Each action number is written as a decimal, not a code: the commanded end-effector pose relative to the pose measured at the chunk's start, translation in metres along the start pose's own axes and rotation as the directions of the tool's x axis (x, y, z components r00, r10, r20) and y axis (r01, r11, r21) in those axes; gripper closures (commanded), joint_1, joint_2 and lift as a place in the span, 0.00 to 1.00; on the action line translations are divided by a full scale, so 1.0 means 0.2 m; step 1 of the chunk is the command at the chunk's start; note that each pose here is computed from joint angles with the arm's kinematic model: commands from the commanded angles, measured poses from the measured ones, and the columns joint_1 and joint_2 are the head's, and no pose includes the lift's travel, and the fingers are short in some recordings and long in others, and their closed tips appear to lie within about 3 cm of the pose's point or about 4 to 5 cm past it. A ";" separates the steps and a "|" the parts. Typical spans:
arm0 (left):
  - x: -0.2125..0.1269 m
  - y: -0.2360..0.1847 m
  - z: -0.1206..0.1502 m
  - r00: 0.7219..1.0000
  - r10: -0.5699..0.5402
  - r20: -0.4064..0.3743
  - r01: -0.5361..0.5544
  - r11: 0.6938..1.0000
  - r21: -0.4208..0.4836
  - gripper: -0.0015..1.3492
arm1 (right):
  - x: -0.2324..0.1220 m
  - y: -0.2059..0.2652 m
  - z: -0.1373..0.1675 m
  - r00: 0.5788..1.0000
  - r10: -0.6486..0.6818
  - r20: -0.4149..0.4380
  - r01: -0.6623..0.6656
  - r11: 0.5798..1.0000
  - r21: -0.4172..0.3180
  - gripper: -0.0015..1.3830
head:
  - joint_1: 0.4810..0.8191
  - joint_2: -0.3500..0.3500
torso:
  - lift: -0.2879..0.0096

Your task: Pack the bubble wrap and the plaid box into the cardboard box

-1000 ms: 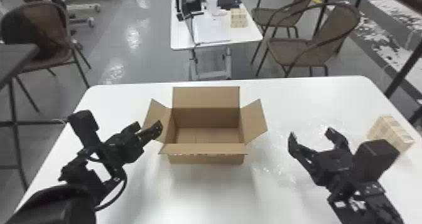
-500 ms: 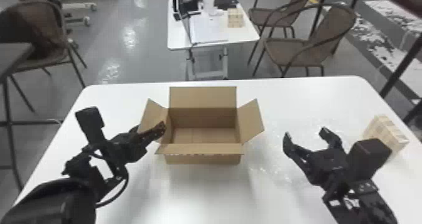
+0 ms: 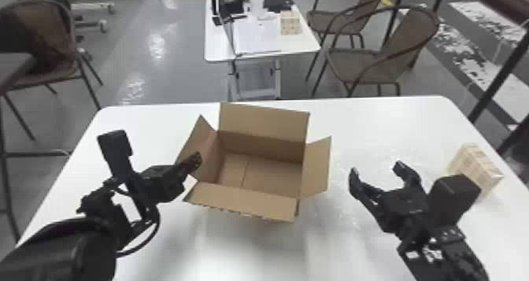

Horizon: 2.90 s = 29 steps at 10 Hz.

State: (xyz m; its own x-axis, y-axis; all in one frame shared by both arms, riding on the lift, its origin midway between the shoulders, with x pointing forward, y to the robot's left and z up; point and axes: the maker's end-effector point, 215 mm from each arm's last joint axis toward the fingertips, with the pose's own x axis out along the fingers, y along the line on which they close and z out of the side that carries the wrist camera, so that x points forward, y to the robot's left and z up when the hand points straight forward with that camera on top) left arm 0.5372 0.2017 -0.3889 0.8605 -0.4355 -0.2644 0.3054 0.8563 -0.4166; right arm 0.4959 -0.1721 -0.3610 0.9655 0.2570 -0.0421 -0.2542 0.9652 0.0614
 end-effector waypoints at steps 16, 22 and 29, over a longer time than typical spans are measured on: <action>0.03 -0.01 -0.05 0.995 0.001 -0.100 0.000 1.000 0.001 0.90 | 0.02 -0.02 -0.12 0.995 -0.011 -0.095 0.023 0.993 0.120 0.20 | 0.63 0.53 | 0.62; 0.05 -0.04 -0.06 0.995 -0.006 -0.102 0.008 1.000 0.014 0.90 | 0.12 -0.26 -0.06 0.794 -0.137 -0.592 0.160 0.987 -0.014 0.20 | 0.63 0.48 | 0.62; 0.07 -0.06 -0.06 0.995 -0.011 -0.097 0.014 1.000 0.028 0.90 | 0.04 -0.52 -0.46 0.553 -0.135 -0.823 0.282 0.959 0.033 0.20 | 0.63 0.38 | 0.62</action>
State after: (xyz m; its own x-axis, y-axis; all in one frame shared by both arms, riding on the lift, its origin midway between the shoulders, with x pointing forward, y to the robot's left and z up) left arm 0.5399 0.1817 -0.3976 0.8135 -0.4700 -0.3426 0.3276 0.8570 -0.3977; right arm 0.5218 -0.2646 -0.4565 0.5270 0.0490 -0.8484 0.0279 0.9968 0.0750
